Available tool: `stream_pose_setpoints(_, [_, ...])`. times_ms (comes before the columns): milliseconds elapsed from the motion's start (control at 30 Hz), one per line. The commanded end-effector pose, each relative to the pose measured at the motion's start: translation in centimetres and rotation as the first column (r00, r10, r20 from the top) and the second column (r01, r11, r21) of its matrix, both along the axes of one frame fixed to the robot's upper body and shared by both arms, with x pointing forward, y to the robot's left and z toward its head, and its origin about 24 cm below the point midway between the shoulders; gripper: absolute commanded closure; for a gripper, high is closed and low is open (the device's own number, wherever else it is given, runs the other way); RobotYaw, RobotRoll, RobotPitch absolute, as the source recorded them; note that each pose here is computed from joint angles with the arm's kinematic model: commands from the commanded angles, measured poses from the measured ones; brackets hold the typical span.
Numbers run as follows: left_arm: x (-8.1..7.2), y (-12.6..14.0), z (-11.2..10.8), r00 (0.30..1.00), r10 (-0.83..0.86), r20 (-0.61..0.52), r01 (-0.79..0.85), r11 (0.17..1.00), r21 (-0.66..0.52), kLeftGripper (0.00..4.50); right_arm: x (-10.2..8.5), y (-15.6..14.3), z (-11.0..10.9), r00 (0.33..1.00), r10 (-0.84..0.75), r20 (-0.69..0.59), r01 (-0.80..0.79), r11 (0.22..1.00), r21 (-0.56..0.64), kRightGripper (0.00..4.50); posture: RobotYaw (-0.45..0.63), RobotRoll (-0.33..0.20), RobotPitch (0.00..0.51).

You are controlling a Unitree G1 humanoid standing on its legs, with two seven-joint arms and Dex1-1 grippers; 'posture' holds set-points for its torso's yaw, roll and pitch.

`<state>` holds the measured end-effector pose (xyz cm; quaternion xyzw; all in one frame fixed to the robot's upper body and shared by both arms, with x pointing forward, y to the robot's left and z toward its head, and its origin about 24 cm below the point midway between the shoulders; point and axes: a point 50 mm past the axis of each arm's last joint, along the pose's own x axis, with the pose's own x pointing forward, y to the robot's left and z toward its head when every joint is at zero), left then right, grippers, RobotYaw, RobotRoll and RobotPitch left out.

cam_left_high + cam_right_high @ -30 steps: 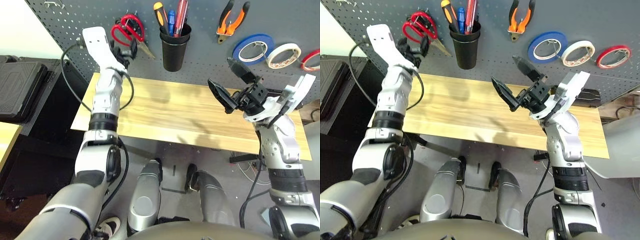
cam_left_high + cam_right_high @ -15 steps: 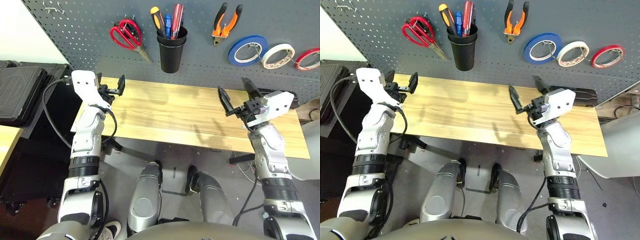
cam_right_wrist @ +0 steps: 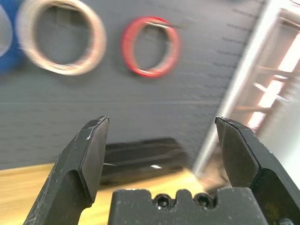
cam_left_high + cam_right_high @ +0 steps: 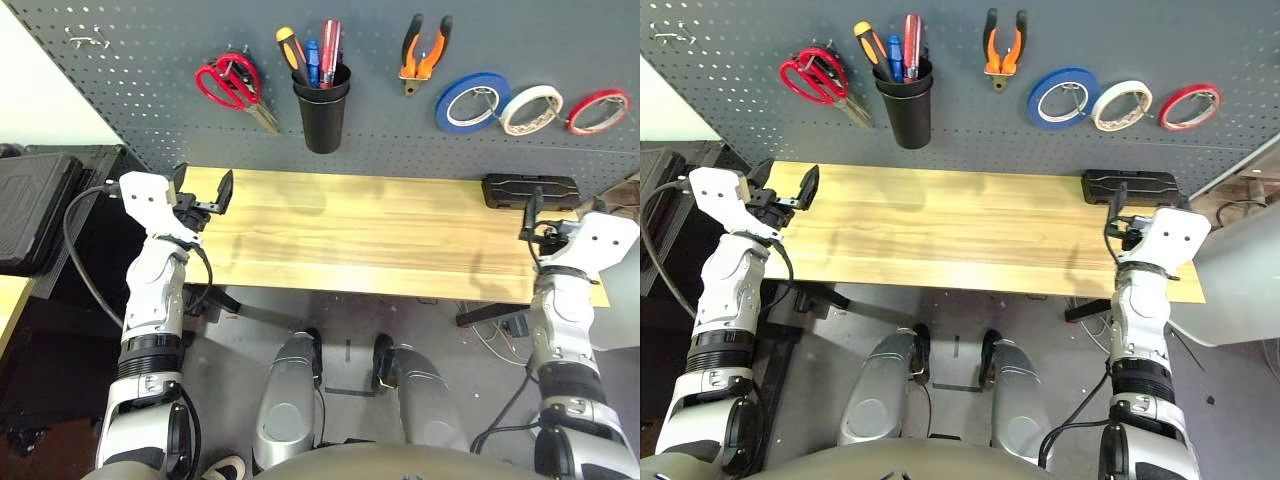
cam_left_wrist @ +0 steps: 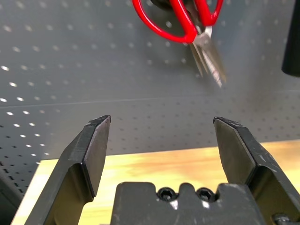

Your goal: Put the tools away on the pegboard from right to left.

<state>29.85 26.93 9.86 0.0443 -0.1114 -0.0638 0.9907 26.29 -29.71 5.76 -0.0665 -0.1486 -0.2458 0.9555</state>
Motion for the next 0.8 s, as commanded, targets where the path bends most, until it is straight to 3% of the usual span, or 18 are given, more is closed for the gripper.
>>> stream_pose_setpoints(33, [-0.3,0.5,-0.7,1.0,-0.016,-0.014,0.016,1.0,0.004,0.02,-0.4,-0.7,-0.5,0.999,-0.037,-0.002,0.037,0.999,0.007,0.0,0.07,0.0,0.181])
stream_pose_setpoints(433, [-0.4,3.0,-1.4,0.995,0.098,-0.015,-0.098,0.995,0.017,0.02,1.6,0.8,-0.4,0.996,0.091,0.009,-0.092,0.996,0.016,0.0,0.07,0.0,0.174])
stream_pose_setpoints(800, [-1.1,3.4,-1.5,0.991,0.133,-0.002,-0.133,0.991,0.02,0.02,3.5,1.9,0.2,0.983,0.185,0.01,-0.185,0.983,0.021,0.0,0.11,0.0,0.174])
